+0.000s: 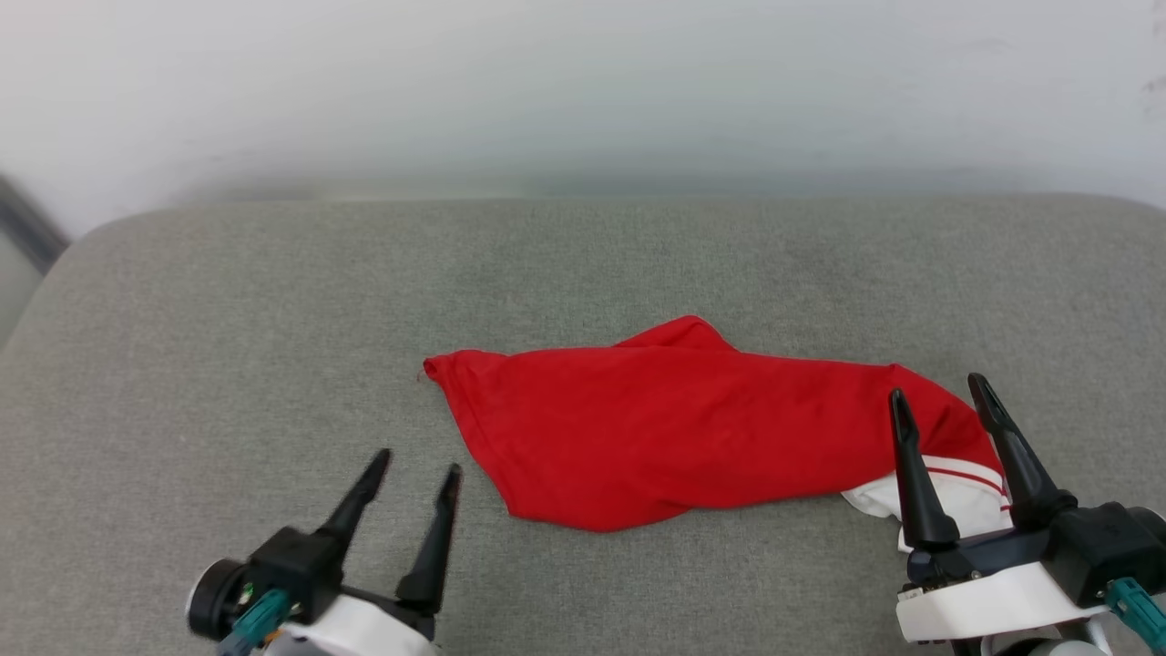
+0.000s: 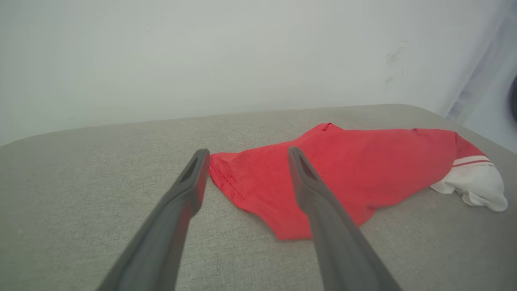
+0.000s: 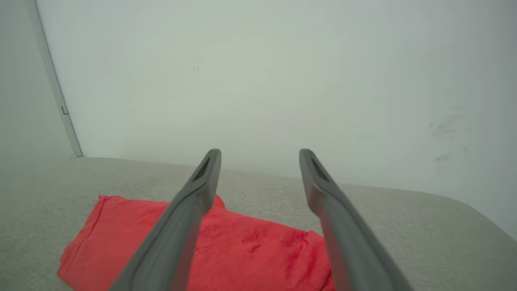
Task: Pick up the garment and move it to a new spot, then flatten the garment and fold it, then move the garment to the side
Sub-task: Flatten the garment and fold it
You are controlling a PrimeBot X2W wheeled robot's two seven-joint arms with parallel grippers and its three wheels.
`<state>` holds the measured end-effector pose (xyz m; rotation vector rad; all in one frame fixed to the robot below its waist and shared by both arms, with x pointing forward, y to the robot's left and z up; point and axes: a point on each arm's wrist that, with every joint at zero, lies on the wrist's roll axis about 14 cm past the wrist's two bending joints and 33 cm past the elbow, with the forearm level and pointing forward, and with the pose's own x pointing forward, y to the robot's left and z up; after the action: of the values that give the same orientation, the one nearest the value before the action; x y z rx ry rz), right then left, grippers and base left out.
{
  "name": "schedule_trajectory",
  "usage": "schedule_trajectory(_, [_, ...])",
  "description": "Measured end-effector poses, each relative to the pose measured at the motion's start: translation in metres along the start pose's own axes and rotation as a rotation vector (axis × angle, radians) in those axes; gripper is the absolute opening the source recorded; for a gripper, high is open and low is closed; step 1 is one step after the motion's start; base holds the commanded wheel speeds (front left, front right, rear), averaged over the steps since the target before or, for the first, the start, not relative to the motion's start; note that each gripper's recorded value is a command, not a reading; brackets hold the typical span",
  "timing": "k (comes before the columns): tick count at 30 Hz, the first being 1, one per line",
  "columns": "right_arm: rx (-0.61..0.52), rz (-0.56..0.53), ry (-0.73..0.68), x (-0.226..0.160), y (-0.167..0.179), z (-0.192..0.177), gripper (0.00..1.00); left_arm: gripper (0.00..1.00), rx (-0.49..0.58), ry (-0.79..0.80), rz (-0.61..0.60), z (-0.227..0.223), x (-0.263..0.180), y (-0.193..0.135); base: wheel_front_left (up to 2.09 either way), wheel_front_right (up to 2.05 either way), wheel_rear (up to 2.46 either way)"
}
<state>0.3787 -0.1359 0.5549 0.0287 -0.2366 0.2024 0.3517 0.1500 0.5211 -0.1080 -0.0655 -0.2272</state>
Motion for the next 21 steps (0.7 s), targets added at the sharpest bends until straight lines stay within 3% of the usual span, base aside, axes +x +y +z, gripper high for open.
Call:
schedule_trajectory(11, [-0.023,-0.020,0.092,0.006,-0.011,-0.035,1.00,1.00,0.057,0.451,-0.269,-0.050,0.050,-0.035,0.00,0.00,0.00])
schedule_trajectory(21, [-0.035,-0.027,0.156,0.017,-0.018,-0.064,1.00,1.00,0.108,0.839,-0.395,-0.105,0.066,-0.047,0.00,0.00,0.00])
